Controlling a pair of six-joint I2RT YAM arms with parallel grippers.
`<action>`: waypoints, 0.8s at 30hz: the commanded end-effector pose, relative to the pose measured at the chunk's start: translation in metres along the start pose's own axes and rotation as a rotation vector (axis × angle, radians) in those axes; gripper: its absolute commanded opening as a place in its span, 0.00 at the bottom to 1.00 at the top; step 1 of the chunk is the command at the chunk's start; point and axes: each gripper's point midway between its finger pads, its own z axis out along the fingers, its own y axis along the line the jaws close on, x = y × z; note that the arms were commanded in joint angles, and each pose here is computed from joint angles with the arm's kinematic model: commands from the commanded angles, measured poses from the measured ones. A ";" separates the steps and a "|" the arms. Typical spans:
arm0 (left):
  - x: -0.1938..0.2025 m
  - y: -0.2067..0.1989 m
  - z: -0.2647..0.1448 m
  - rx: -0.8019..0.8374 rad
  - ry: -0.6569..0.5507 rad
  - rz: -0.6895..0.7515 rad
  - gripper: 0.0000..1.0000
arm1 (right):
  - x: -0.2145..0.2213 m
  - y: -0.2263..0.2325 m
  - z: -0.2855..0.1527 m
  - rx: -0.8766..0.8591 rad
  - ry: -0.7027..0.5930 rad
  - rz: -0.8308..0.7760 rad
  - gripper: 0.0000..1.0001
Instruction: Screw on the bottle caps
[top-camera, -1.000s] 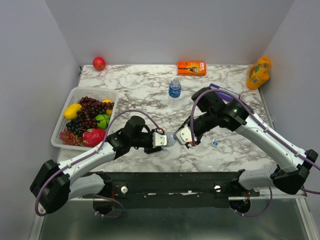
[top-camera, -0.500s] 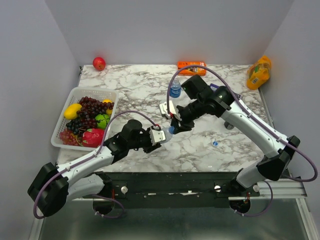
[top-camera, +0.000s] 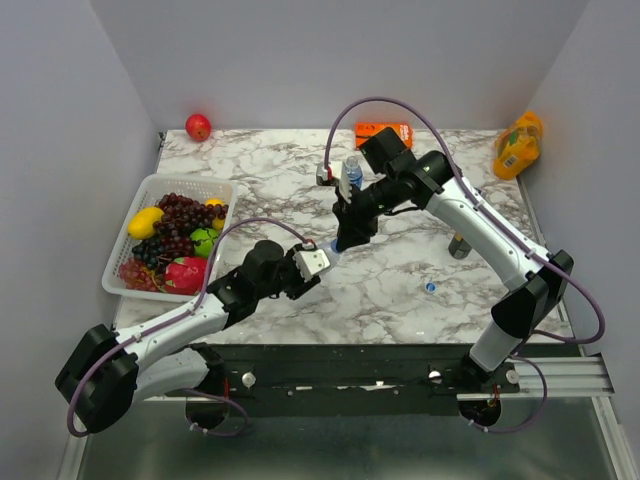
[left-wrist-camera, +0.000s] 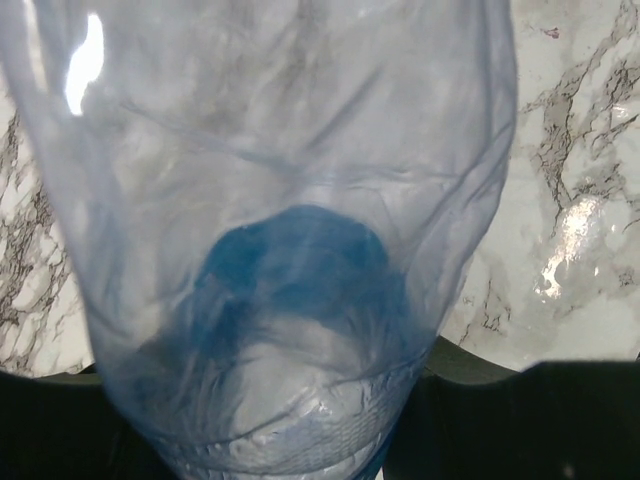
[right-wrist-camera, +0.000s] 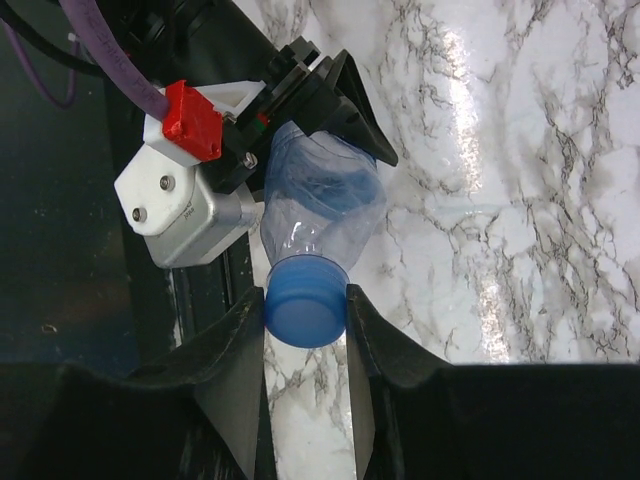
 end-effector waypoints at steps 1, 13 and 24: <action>-0.055 0.024 -0.004 -0.106 -0.186 -0.039 0.00 | 0.001 0.020 0.005 -0.067 0.005 0.101 0.41; -0.062 0.012 -0.001 -0.040 -0.219 -0.087 0.00 | -0.002 0.020 0.006 -0.071 -0.013 0.101 0.52; -0.072 0.014 -0.003 -0.051 -0.272 -0.403 0.00 | -0.057 0.005 -0.042 0.070 -0.397 0.156 0.99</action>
